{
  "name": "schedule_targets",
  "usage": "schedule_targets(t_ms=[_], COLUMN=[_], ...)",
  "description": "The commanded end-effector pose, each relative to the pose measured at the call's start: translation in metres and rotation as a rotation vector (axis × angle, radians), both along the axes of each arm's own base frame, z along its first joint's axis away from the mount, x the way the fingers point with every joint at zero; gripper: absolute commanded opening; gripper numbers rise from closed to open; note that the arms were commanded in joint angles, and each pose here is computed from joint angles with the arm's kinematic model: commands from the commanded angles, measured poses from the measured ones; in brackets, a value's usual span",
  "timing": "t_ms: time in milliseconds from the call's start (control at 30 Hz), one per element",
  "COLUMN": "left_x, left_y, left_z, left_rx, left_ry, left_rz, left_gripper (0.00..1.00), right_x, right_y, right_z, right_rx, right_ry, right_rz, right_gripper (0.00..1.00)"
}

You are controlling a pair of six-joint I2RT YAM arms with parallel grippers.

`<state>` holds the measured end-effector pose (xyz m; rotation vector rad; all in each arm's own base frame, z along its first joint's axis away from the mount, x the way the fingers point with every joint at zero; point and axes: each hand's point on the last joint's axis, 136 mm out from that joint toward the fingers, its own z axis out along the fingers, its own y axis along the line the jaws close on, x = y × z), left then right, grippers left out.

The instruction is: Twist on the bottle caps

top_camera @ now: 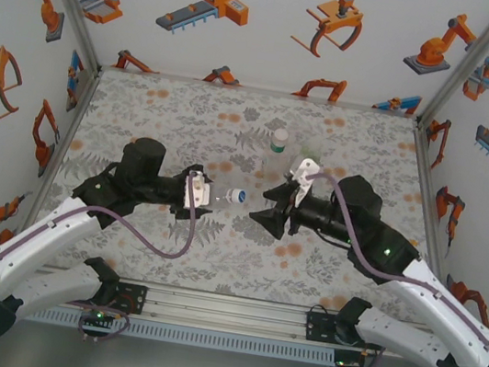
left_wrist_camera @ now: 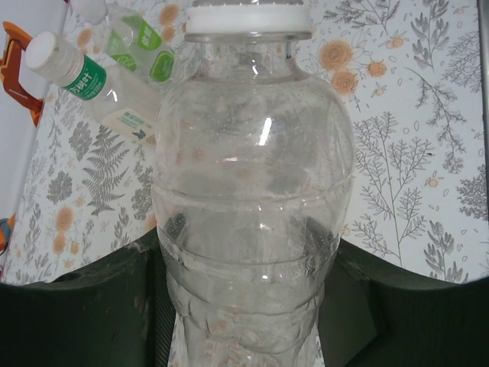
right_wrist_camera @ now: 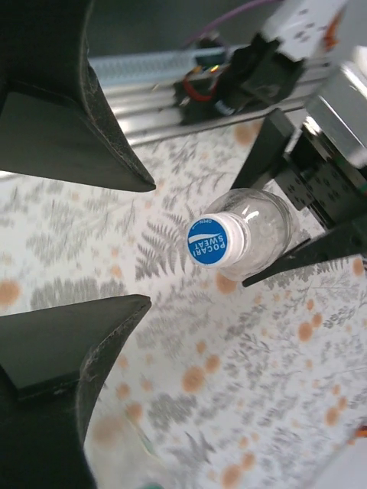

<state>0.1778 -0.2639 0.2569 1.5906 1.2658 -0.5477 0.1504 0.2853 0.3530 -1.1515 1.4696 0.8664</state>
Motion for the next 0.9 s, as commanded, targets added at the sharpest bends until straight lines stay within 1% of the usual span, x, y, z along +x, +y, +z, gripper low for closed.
schedule_targets(t_ms=[0, 100, 267, 533, 867], left_x=[-0.013, -0.017, -0.02, -0.02, -0.02], left_y=[-0.004, -0.005, -0.005, -0.006, -0.007], left_z=[0.02, 0.019, 0.02, 0.019, 0.019], left_rx=[-0.045, -0.05, -0.051, -0.05, -0.052], left_ry=[-0.014, -0.005, -0.001, 0.003, 0.017], left_rz=[-0.074, -0.101, -0.112, -0.115, -0.118], left_gripper=[0.0, 0.0, 0.0, 0.0, 0.0], right_x=[-0.017, -0.011, -0.018, -0.02, -0.019], right_y=[0.009, 0.016, 0.027, 0.032, 0.037], right_z=[0.012, 0.012, 0.018, 0.017, 0.018], right_rx=[-0.083, -0.118, -0.088, -0.07, -0.047], right_ry=[-0.32, -0.358, -0.389, -0.393, -0.409], right_rz=[0.188, 0.209, 0.288, 0.316, 0.316], right_gripper=[0.54, 0.54, 0.56, 0.54, 0.49])
